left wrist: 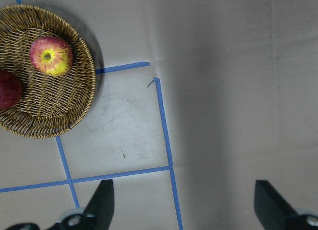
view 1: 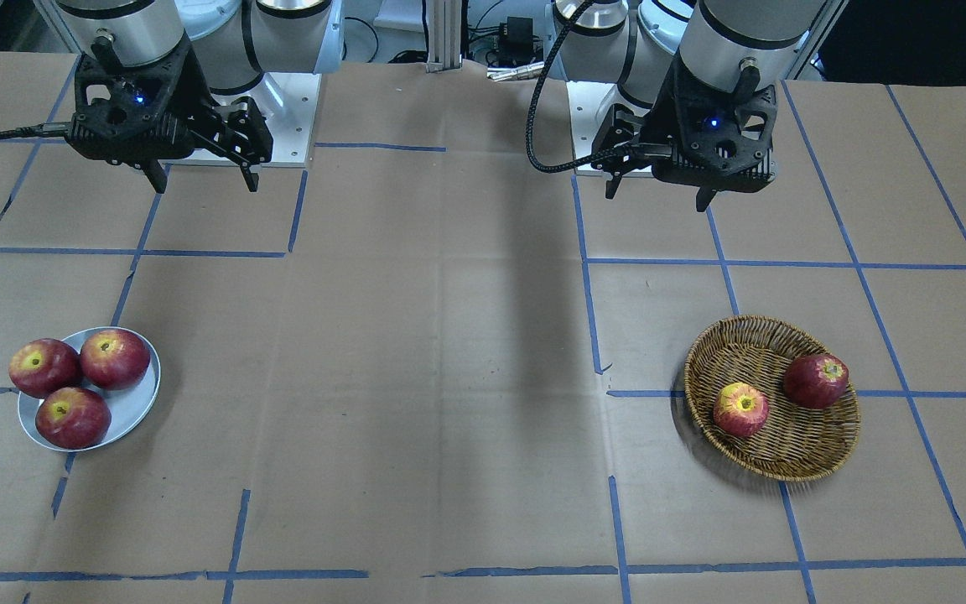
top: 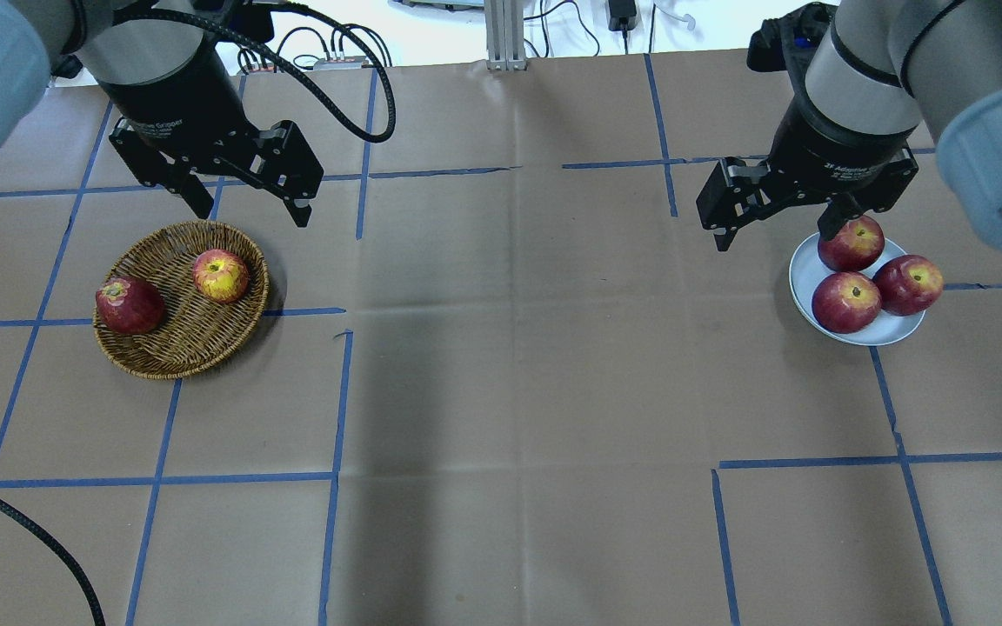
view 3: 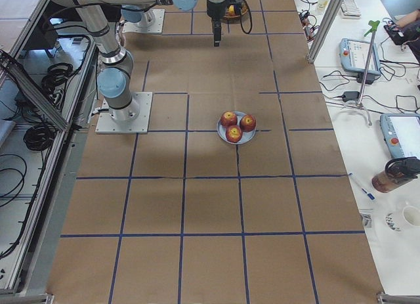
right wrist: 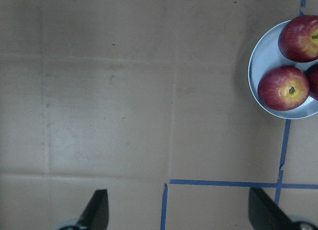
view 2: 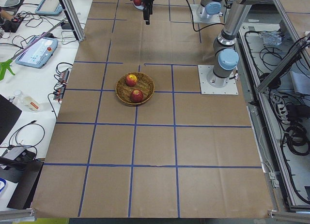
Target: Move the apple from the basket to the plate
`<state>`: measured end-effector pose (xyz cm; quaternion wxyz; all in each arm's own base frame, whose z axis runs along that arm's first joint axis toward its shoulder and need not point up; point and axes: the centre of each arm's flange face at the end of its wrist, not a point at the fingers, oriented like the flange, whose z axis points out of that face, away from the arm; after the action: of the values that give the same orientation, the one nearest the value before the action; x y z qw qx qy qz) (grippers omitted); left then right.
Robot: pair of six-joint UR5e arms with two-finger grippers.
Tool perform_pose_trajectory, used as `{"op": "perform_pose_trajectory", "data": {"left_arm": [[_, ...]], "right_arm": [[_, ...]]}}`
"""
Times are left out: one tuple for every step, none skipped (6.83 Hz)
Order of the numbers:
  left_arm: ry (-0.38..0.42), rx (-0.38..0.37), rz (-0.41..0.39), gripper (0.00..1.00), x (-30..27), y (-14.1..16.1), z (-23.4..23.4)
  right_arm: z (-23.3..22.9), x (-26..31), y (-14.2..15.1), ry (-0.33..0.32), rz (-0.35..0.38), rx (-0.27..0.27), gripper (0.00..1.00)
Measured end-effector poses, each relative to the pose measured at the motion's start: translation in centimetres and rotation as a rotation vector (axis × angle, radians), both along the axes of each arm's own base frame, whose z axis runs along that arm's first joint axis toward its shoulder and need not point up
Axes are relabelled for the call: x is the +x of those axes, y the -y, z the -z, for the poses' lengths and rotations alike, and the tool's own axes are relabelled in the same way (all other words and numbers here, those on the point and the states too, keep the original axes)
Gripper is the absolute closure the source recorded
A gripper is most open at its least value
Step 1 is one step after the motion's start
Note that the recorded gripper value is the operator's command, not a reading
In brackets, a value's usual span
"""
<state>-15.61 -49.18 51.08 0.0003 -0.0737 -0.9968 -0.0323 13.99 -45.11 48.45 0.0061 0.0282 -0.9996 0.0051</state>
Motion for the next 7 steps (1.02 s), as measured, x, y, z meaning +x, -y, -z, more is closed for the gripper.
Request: {"op": "perform_pose_trajectory", "data": {"left_arm": [[0.000,0.000,0.000,0.01,-0.03,-0.03,0.00],[0.000,0.000,0.000,0.01,-0.05,-0.08,-0.01],[0.001,0.001,0.000,0.01,-0.05,-0.11,-0.02],[0.002,0.000,-0.001,0.01,-0.05,-0.17,-0.07],[0.002,0.002,-0.002,0.01,-0.04,-0.29,0.01],[0.001,0.007,-0.001,0.01,-0.03,-0.49,0.30],[0.006,0.010,0.005,0.01,0.06,-0.69,0.49]], "right_arm": [[0.00,0.00,0.00,0.000,0.000,0.000,0.00],[0.00,0.00,0.00,0.000,0.000,0.000,0.00],[0.00,0.00,0.00,0.000,0.000,0.000,0.00],[0.00,0.00,0.00,0.000,0.000,0.000,0.00],[0.00,0.00,-0.01,0.001,0.000,0.000,0.00],[0.00,0.00,-0.01,0.001,0.000,0.000,0.00],[0.01,0.01,0.00,0.001,0.000,0.001,0.00]]}}
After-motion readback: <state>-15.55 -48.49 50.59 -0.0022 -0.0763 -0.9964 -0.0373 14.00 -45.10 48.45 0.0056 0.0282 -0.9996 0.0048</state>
